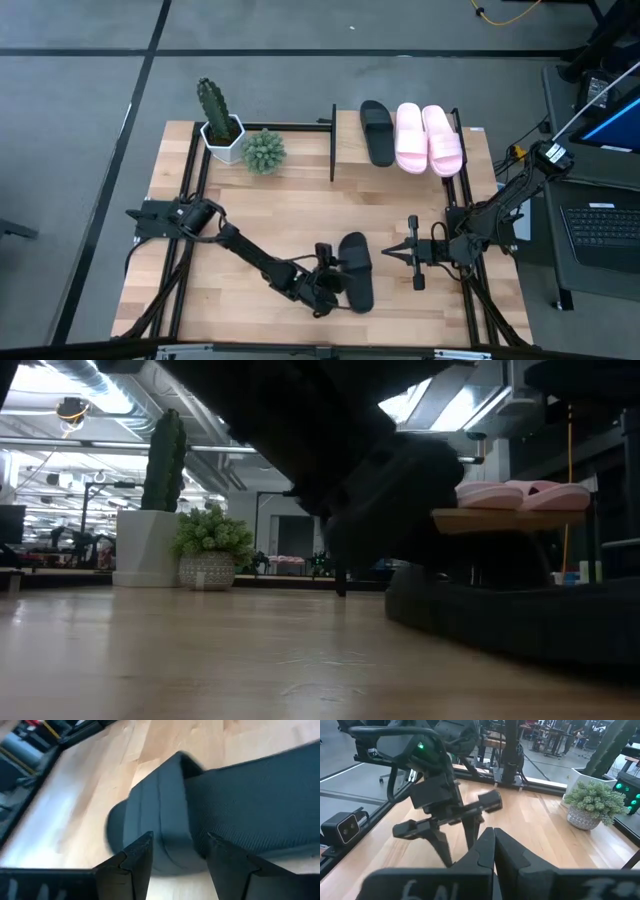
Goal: Pick and place slides into the shelf
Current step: Put the black slides on the shelf
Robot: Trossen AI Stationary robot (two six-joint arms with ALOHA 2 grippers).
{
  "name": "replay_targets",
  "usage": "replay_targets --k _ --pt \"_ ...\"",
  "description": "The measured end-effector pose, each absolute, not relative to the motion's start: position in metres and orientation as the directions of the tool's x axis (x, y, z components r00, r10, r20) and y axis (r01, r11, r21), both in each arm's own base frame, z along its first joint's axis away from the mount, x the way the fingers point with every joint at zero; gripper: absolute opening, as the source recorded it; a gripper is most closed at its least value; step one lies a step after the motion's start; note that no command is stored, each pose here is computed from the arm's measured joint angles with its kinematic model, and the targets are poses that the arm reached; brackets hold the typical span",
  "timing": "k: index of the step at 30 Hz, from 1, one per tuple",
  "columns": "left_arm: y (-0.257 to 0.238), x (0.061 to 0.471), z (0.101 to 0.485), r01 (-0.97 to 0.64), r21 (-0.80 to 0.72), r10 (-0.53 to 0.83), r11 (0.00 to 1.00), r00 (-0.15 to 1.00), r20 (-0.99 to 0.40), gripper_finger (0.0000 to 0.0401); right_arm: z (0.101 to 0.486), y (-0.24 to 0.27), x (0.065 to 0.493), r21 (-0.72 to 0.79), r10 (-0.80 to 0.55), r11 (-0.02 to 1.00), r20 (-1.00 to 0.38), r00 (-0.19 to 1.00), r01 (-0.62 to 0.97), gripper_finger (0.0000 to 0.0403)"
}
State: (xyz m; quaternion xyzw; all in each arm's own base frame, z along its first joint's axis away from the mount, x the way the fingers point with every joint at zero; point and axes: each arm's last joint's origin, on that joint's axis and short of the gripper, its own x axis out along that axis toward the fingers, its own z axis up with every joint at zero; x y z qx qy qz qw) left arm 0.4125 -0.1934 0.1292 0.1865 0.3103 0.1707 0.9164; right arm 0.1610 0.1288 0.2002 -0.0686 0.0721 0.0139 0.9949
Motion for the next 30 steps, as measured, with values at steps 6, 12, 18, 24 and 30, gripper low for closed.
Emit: replay_targets --k 6,12,18,24,30 --pt "-0.1950 0.4088 0.1281 -0.202 0.483 0.458 0.852 0.736 -0.499 0.0165 0.1993 0.1287 0.1610 -0.136 0.017 0.990 -0.152 0.988 -0.038 0.0009" --pt "-0.1950 0.4093 0.1285 -0.205 0.478 0.456 0.854 0.738 -0.497 0.0158 0.1981 0.1286 0.1608 -0.117 0.016 0.992 -0.162 0.987 -0.035 0.0009" --pt "-0.1952 0.4093 0.1286 -0.207 0.475 0.455 0.855 0.739 -0.496 0.0110 0.1980 0.1286 0.1608 -0.103 0.016 0.994 -0.163 0.987 -0.033 0.0009" --pt "-0.1950 0.4095 0.1291 -0.213 0.476 0.459 0.853 0.740 -0.492 0.0041 0.1979 0.1286 0.1608 -0.102 0.016 0.994 -0.163 0.986 -0.033 0.0009" --pt "-0.1948 0.4096 0.1300 -0.232 0.483 0.476 0.844 0.738 -0.478 0.0007 0.1985 0.1287 0.1609 -0.096 0.017 0.995 -0.158 0.987 -0.032 0.0009"
